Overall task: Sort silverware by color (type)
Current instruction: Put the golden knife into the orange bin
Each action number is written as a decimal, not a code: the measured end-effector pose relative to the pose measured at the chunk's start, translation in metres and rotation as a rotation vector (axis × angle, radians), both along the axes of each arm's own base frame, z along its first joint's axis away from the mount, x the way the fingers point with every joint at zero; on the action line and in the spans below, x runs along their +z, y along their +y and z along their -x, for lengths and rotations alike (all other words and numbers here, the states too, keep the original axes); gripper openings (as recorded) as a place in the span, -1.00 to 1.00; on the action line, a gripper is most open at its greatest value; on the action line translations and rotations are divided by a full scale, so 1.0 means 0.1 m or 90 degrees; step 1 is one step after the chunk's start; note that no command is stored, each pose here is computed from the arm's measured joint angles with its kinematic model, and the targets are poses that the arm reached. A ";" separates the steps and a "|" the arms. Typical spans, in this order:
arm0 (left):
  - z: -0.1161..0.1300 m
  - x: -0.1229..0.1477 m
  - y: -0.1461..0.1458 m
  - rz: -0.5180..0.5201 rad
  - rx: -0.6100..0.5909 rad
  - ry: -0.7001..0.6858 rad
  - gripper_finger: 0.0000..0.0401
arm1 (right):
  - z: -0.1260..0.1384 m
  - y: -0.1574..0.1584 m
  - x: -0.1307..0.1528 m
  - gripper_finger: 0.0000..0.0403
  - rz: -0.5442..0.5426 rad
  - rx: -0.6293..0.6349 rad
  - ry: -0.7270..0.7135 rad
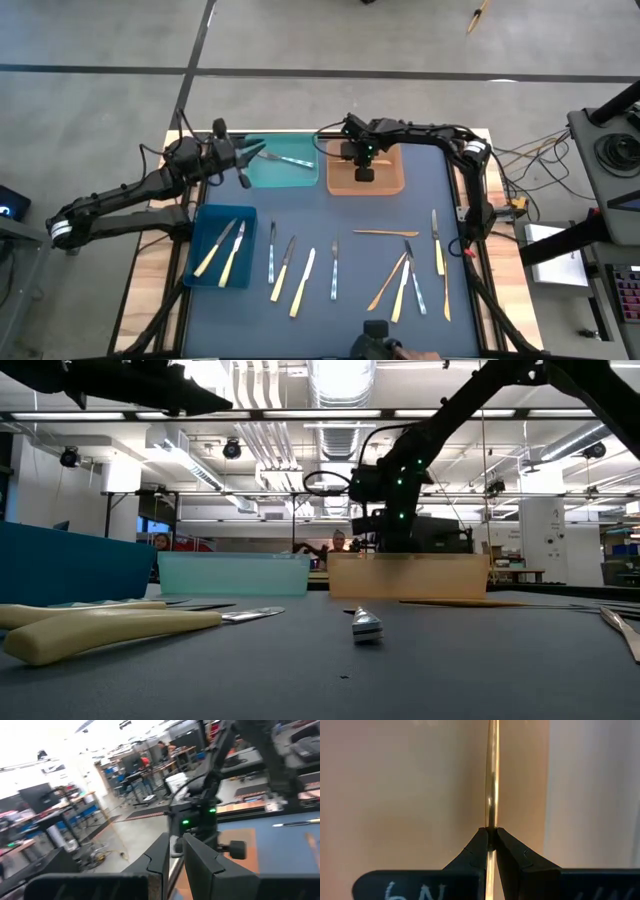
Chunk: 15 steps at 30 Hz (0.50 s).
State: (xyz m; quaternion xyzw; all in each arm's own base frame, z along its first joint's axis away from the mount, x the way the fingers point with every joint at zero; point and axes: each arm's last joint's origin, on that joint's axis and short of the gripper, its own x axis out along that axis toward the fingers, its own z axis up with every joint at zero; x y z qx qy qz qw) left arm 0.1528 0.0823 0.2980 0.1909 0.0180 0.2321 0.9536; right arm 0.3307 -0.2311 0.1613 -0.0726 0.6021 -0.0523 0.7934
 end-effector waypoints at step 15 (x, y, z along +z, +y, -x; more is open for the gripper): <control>0.01 -0.01 0.01 0.003 0.032 0.003 -0.82 | -0.03 -0.03 -0.03 -0.94 0.019 -0.003 -0.007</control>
